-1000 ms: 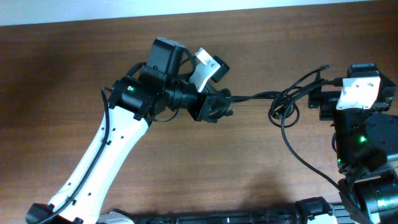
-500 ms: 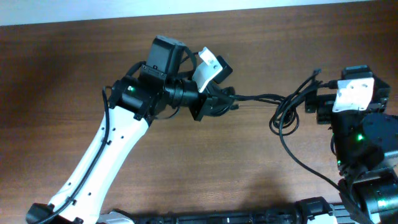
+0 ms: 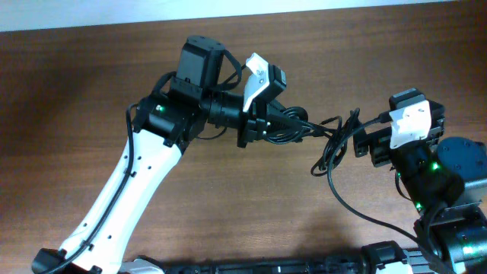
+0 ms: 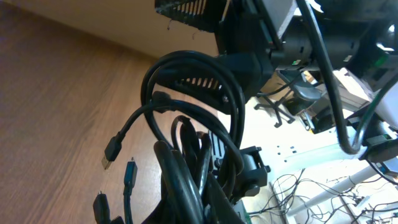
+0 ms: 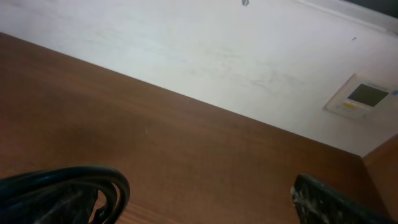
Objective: Untangle cables
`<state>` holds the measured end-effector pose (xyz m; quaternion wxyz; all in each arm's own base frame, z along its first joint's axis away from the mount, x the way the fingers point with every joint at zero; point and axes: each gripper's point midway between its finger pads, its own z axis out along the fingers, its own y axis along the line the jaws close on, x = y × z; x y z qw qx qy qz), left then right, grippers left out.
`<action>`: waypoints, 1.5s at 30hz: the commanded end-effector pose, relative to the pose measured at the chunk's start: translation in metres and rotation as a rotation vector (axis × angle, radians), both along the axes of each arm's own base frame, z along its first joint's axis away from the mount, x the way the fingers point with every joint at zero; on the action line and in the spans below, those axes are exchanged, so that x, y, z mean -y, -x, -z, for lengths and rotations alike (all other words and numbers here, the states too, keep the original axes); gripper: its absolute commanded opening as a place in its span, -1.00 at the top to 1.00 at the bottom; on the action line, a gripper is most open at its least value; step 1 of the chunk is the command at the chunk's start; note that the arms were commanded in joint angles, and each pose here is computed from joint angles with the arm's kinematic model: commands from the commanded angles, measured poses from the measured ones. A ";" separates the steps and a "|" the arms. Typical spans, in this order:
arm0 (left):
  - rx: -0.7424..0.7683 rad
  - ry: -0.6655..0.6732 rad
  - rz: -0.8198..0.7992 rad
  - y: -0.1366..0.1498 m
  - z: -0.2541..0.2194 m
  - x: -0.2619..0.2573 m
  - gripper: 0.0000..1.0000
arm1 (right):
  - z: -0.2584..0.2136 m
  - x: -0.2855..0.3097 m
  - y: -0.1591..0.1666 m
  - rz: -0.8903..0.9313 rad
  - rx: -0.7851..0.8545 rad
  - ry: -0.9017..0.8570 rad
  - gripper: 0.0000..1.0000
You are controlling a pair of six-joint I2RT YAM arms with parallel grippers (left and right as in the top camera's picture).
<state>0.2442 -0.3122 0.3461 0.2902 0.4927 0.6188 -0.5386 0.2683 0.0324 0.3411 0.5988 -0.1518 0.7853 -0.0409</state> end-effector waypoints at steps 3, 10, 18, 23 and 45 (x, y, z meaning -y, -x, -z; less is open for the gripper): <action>0.000 0.031 0.037 0.007 -0.007 -0.003 1.00 | -0.006 0.022 -0.001 0.124 0.014 0.026 -0.98; -0.021 0.018 0.032 0.009 -0.005 -0.004 1.00 | 0.004 0.059 0.006 0.328 -0.030 0.101 -0.97; -0.013 -0.063 -0.095 -0.017 0.010 -0.017 1.00 | 0.025 0.069 0.017 0.372 -0.129 0.148 -0.98; -0.050 -0.106 -0.166 -0.030 0.019 -0.033 1.00 | 0.025 0.072 0.017 0.389 -0.127 0.153 -0.98; -0.070 -0.107 -0.294 -0.056 0.013 -0.030 1.00 | 0.027 -0.070 0.033 -0.337 -0.250 -0.340 -0.98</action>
